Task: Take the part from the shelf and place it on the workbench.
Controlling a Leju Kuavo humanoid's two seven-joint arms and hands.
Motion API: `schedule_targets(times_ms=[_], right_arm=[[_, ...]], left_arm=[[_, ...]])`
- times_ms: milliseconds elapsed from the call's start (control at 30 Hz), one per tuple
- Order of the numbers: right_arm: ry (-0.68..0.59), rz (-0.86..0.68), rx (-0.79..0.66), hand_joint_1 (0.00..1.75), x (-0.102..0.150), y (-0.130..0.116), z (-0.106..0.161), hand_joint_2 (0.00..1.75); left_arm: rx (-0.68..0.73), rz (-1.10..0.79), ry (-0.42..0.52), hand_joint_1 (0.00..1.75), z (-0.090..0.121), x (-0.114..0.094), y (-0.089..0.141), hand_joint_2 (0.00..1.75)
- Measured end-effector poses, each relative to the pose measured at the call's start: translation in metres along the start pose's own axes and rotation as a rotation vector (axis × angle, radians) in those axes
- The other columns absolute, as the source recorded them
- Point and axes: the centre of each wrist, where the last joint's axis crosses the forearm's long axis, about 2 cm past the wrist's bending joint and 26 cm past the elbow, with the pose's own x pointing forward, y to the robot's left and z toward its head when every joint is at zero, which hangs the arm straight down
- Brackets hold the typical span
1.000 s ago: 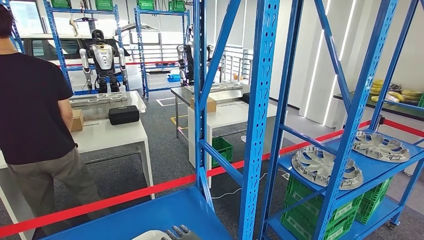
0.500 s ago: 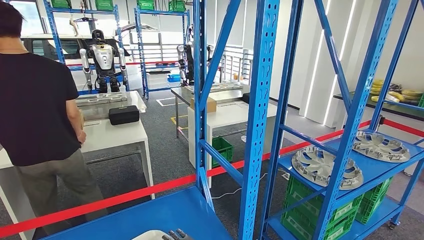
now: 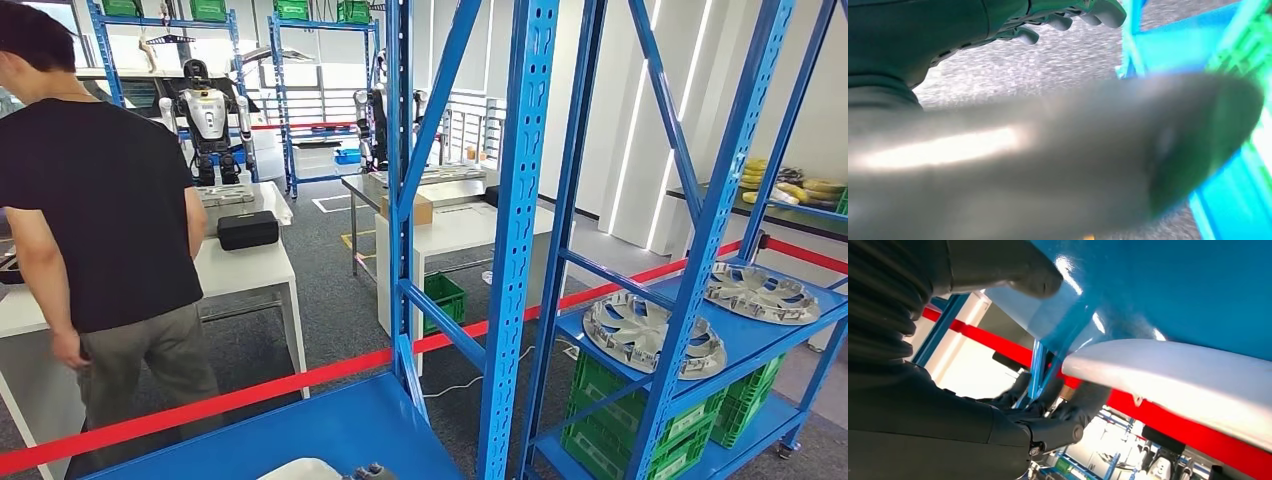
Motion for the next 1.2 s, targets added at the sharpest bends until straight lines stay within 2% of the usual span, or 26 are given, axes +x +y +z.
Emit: schedule_targets(times_ms=[333, 1200], right_arm=[[0.011, -0.007, -0.018, 1.61, -0.0023, 0.0002, 0.0010, 1.75], [0.028, -0.012, -0.047, 1.61, -0.0080, 0.0011, 0.0035, 1.75]], left_arm=[[-0.011, 0.022, -0.046, 0.00, -0.0008, -0.0004, 0.0020, 1.75], [0.045, -0.013, -0.062, 0.00, -0.0020, 0.0002, 0.0055, 1.75]])
